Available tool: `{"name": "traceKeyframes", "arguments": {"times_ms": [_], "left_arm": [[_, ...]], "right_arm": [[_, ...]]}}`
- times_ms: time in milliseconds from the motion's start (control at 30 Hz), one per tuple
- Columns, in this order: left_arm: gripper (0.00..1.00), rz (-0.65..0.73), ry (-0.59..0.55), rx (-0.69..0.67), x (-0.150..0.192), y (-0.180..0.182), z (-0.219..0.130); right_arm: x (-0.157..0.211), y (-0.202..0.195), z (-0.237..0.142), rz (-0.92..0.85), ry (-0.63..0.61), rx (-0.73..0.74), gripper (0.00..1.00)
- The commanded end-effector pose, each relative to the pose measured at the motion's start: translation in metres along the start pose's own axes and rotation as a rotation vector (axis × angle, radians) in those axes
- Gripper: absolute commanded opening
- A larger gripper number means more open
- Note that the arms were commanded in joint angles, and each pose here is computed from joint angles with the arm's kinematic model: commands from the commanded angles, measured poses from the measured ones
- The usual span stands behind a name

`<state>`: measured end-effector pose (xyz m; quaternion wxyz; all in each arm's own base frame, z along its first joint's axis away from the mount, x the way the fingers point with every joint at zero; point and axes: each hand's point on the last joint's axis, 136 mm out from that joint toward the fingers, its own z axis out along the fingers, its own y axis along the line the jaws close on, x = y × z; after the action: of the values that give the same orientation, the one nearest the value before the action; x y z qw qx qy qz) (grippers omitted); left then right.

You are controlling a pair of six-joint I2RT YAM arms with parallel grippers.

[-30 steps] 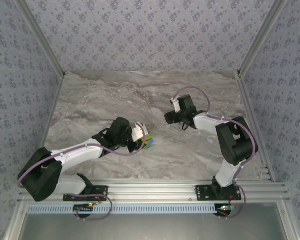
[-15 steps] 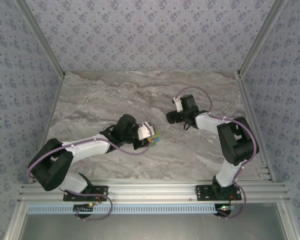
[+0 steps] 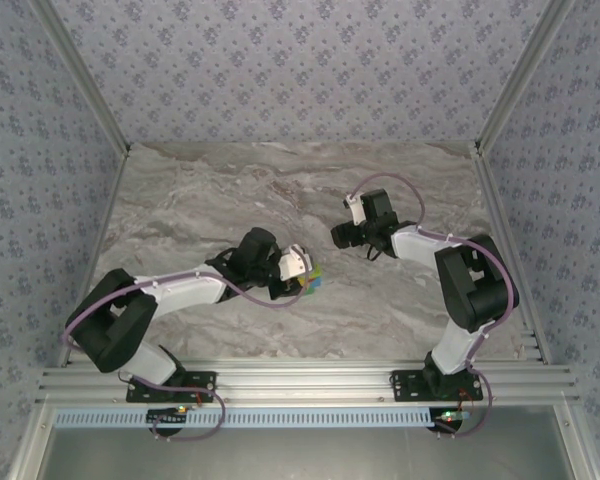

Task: Assemble a carrot with lego

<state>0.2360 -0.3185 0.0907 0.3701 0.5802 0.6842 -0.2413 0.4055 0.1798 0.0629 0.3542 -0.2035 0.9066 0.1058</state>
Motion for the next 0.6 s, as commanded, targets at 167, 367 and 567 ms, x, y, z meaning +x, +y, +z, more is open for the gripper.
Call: {"name": "traceKeyframes", "arguments": {"times_ms": [167,367,567], "left_arm": [[0.35,0.017,-0.034,0.029,-0.016,0.001,0.002],[0.39,0.009,-0.032,0.030,-0.015,0.002,0.002],[0.40,0.001,-0.025,0.040,-0.013,0.003,0.004]], "right_arm": [[0.005,0.003,0.001,0.011,0.006,-0.027,0.84],[0.006,0.008,0.004,-0.002,0.017,-0.051,0.85],[0.006,0.011,0.007,-0.010,0.031,-0.063,0.85]]}}
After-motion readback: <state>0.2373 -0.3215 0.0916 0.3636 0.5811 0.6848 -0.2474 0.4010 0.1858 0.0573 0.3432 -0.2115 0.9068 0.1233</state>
